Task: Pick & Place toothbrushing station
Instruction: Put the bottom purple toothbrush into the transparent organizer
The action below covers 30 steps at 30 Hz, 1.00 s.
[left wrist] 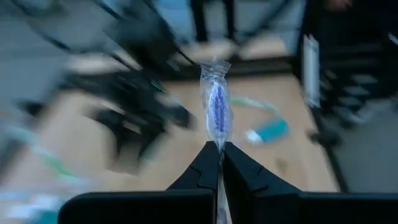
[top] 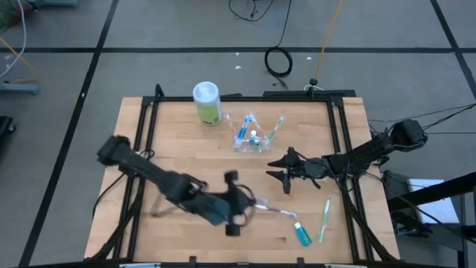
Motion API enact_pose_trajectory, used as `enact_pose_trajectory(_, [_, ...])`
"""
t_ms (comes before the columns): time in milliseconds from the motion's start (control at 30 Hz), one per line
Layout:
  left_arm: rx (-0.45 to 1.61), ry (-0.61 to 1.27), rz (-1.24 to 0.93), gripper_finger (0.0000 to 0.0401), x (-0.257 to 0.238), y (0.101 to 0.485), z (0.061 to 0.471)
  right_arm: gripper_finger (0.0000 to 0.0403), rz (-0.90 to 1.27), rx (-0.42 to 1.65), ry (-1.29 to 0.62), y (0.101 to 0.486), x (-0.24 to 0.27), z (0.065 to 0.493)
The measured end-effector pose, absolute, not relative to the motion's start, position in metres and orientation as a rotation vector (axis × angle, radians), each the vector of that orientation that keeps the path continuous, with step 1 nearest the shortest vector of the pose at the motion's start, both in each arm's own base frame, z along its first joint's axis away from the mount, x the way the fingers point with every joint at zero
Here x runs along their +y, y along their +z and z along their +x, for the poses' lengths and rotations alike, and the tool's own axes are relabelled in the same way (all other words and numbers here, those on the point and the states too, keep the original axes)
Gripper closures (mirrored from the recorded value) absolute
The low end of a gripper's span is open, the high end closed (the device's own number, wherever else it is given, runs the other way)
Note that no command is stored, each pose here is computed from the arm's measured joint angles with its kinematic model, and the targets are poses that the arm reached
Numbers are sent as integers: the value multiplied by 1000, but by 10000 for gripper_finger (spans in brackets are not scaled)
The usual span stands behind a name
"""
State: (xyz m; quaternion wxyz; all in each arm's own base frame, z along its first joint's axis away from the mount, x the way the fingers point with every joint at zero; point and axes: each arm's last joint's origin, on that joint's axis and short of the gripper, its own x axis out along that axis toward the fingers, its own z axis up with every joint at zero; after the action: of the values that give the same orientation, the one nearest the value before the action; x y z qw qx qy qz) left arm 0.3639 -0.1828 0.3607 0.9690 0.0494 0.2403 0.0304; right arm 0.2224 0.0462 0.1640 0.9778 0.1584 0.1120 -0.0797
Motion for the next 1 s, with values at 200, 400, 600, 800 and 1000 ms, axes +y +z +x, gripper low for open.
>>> enact_pose_trajectory(200, [315, 273, 162, 397, -152, 412, 332, 248, 328, 225, -161, 164, 46, 222])
enact_pose_trajectory(400, [318, 304, 188, 397, -129, 372, 345, 248, 329, 225, -161, 164, 46, 222])
enact_pose_trajectory(600, [160, 215, 113, 394, -78, 316, 369, 248, 352, 224, -163, 164, 46, 222])
enact_pose_trajectory(800, [-91, 137, 63, 392, -24, 284, 363, 248, 353, 224, -163, 164, 46, 222])
enact_pose_trajectory(1000, [-234, 212, 87, 395, 12, 254, 339, 248, 331, 226, -161, 164, 46, 222])
